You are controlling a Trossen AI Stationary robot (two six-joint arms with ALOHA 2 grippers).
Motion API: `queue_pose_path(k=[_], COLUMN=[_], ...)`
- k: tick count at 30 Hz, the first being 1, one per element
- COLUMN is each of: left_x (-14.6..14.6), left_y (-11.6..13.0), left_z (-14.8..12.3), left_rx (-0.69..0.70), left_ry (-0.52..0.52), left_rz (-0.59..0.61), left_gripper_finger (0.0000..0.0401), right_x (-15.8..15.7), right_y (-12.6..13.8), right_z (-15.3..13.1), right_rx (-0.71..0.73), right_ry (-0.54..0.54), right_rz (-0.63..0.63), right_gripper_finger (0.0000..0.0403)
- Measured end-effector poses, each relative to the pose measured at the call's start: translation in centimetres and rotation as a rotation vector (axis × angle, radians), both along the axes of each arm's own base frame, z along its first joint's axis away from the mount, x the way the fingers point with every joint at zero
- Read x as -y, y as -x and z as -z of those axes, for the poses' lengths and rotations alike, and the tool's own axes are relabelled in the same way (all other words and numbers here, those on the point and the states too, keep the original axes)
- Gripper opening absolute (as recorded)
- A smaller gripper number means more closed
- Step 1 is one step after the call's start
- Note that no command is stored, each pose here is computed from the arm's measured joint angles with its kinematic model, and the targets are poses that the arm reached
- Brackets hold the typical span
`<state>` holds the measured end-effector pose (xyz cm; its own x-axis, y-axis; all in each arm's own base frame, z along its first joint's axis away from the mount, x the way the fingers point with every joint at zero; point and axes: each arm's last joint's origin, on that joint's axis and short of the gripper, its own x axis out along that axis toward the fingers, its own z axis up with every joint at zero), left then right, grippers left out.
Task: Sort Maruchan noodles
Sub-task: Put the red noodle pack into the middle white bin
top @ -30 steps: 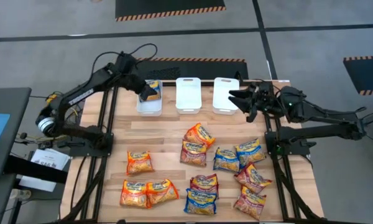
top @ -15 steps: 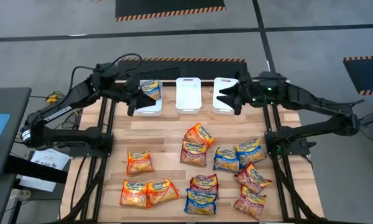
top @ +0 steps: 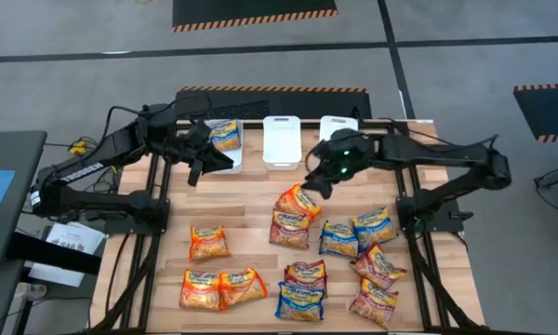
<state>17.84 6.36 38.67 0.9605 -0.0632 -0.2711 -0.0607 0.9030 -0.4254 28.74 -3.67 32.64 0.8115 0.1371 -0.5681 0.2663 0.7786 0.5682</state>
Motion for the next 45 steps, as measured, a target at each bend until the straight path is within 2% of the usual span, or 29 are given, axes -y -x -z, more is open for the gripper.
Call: queue_pose_path(k=[5, 13, 19, 45], left_x=[0.2, 0.3, 0.3, 0.2], left_y=[-0.1, 0.1, 0.2, 0.4], left_z=[0.0, 0.5, 0.8, 1.2], left_rx=[-0.002, -0.050, -0.081, -0.134], left_ry=[-0.014, 0.005, 0.014, 0.007], left_rz=[0.015, 0.016, 0.011, -0.055], left_gripper_finger=[0.0061, 0.0061, 0.0061, 0.0061], right_x=[-0.4, 0.2, -1.0, -3.4], right_y=[-1.6, -4.1, -5.4, -7.6], right_z=[2.2, 6.5, 9.7, 16.6], right_rx=[-0.078, -0.221, -0.333, -0.527], right_ry=[-0.046, -0.070, -0.084, -0.084], right_rz=[-0.060, -0.055, -0.126, -0.202], right_gripper_finger=[0.0245, 0.0245, 0.0245, 0.0245])
